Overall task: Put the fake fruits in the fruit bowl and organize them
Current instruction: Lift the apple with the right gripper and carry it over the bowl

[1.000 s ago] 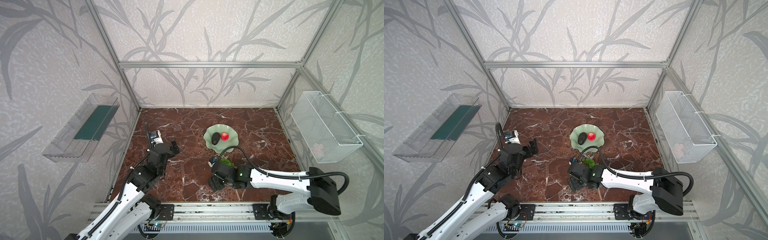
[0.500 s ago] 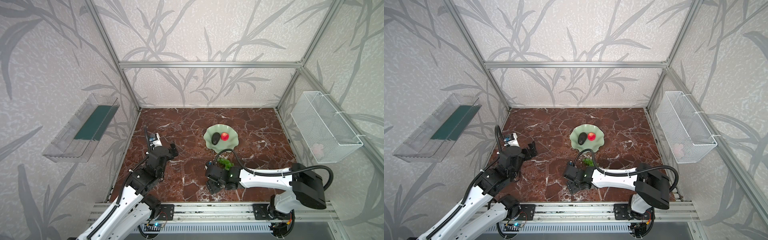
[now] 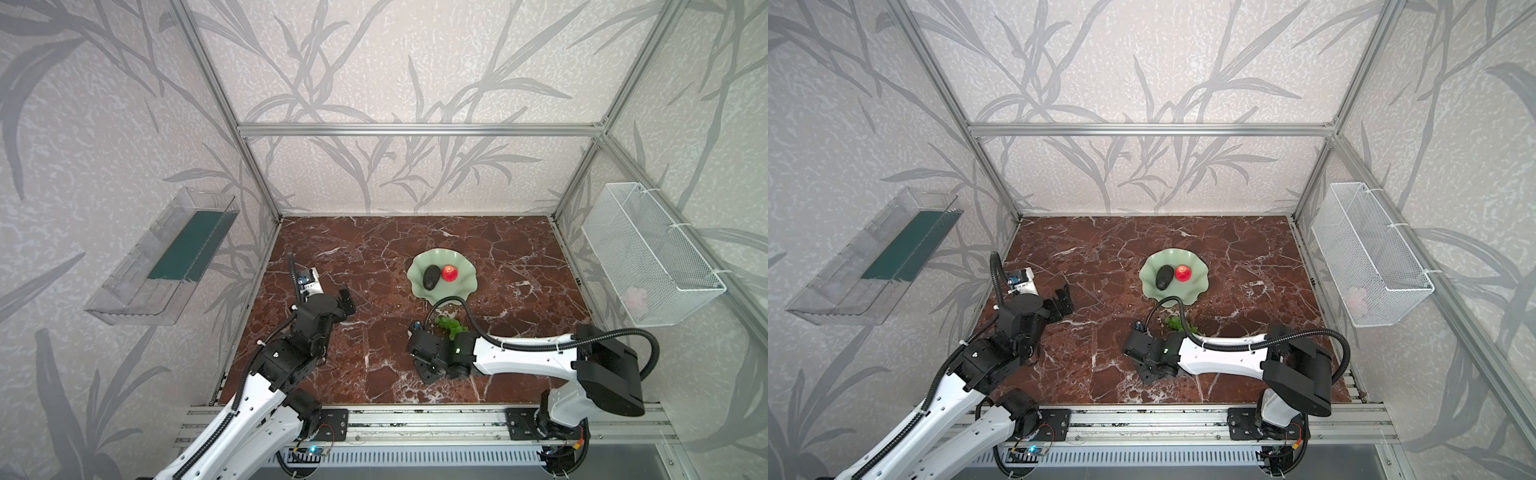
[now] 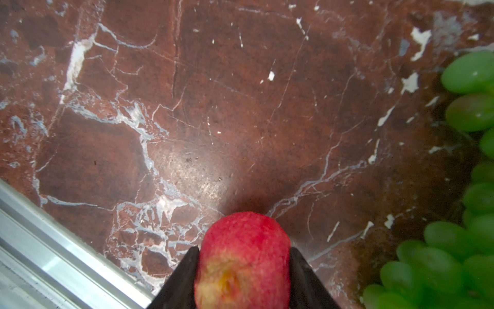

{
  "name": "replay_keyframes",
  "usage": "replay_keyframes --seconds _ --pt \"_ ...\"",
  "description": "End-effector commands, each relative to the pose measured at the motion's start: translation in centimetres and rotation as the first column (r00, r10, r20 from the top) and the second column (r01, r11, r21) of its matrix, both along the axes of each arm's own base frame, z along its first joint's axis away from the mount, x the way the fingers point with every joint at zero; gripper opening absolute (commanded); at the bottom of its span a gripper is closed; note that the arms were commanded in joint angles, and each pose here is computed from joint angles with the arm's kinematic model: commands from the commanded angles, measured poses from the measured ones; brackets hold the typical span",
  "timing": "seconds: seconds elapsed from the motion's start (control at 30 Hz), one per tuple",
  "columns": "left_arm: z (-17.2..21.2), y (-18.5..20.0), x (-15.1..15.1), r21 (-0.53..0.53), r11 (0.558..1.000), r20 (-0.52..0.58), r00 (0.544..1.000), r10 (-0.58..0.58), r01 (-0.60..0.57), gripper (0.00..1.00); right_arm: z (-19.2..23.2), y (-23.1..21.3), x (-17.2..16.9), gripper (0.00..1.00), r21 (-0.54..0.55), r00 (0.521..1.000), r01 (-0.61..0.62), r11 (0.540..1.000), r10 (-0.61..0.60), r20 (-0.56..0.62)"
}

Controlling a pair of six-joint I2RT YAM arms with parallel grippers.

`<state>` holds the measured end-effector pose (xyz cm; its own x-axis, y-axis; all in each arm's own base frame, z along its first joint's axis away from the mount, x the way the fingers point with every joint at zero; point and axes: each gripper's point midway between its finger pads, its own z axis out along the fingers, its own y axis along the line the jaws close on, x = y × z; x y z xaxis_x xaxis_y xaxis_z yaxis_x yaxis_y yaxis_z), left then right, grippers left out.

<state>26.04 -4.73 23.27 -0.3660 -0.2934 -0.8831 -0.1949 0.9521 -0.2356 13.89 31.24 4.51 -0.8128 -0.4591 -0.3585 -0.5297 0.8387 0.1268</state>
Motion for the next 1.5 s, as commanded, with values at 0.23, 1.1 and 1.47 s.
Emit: replay_keyframes --seconds 0.23,1.1,1.47 --pt "0.7 0.2 0.1 -0.019 1.0 0.022 1.0 0.011 -0.01 0.98 11.1 -2.6 6.0 0.4 0.089 0.959 0.042 0.995 -0.066 0.276" --pt "0.5 0.2 0.0 -0.042 0.999 0.016 1.0 0.01 -0.009 0.98 8.3 -7.4 24.4 0.4 0.136 0.914 0.192 0.972 -0.228 0.336" --pt "0.6 0.2 0.0 -0.048 0.999 0.021 1.0 0.007 -0.006 0.98 4.1 -6.8 25.7 0.43 0.107 0.937 0.196 0.975 -0.218 0.272"
